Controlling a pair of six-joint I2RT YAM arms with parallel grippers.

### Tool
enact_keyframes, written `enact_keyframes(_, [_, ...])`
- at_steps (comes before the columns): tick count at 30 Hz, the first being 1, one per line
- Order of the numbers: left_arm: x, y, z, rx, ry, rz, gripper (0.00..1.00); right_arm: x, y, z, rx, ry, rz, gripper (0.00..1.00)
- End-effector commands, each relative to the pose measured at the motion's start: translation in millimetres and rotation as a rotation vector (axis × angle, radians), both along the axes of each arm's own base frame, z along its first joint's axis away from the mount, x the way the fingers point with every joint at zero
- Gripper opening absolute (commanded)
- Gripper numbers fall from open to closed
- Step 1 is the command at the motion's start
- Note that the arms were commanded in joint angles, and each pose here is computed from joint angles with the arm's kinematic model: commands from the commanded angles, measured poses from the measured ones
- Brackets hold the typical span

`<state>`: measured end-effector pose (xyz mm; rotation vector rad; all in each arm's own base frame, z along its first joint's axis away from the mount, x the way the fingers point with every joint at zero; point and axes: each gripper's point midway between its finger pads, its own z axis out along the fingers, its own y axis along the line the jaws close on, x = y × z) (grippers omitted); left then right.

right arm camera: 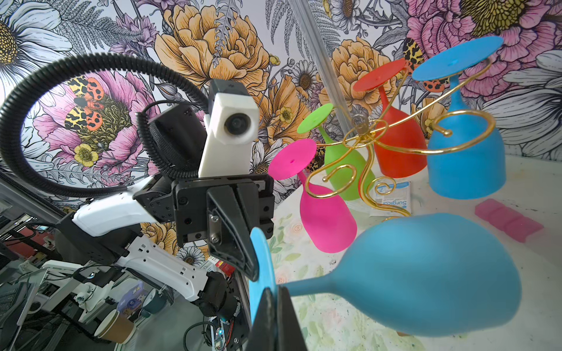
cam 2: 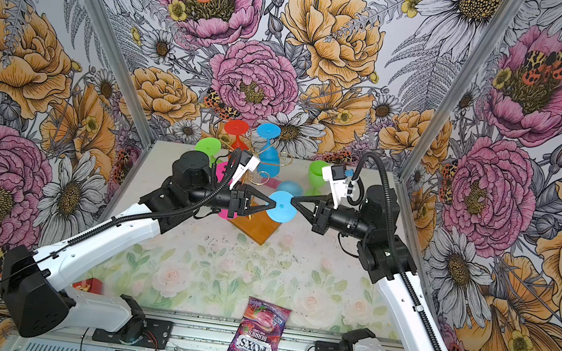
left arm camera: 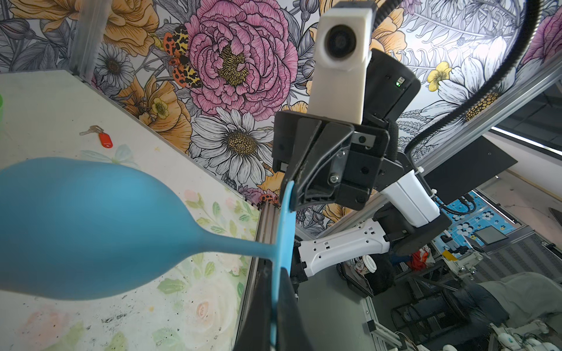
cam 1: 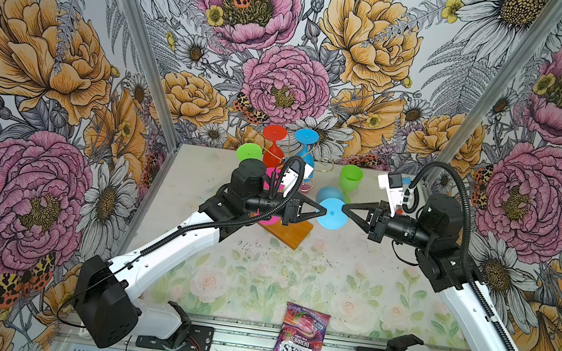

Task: Take the wine glass off the wine glass rack
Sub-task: Pick up the wine glass from the wine glass rack.

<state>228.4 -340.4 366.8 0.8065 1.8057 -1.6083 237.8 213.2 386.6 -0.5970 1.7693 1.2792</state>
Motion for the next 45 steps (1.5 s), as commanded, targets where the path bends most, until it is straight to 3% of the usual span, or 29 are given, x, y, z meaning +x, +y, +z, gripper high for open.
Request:
enact_keyframes(1, [-13,-2,15,-0.034,-0.042,-0.069,0.00,4,-2,8,0.007,-0.043,-0.034,0.12])
enact_keyframes(3, [-14,-3,12,-0.031,-0.043,-0.083,0.00,5,-5,12,0.013,-0.044,-0.047,0.34])
enact_keyframes(5, [-18,-3,8,-0.028,-0.047,-0.102,0.00,7,-9,19,0.023,-0.044,-0.072,0.44])
enact_keyframes(10, [-36,-2,0,-0.027,-0.110,-0.168,0.00,20,-24,36,0.062,-0.014,-0.157,0.54])
enact_keyframes(15, [-63,-1,-22,0.035,-0.299,-0.194,0.00,54,-54,34,0.123,0.131,-0.304,0.62])
enact_keyframes(18, [-79,-1,-50,0.183,-0.477,-0.193,0.00,80,-83,10,0.158,0.280,-0.404,0.64])
enact_keyframes(21, [-74,2,-73,0.309,-0.597,-0.138,0.00,95,-99,-21,0.137,0.391,-0.463,0.64])
enact_keyframes(30, [-62,12,-114,0.534,-0.897,-0.068,0.00,89,-121,-96,-0.136,0.585,-0.594,0.65])
enact_keyframes(40, [-57,8,-128,0.683,-1.302,0.006,0.00,65,-104,-106,-0.216,0.688,-0.482,0.68])
enact_keyframes(45, [-54,7,-129,0.715,-1.404,0.030,0.00,52,-94,-98,-0.382,0.678,-0.474,0.68])
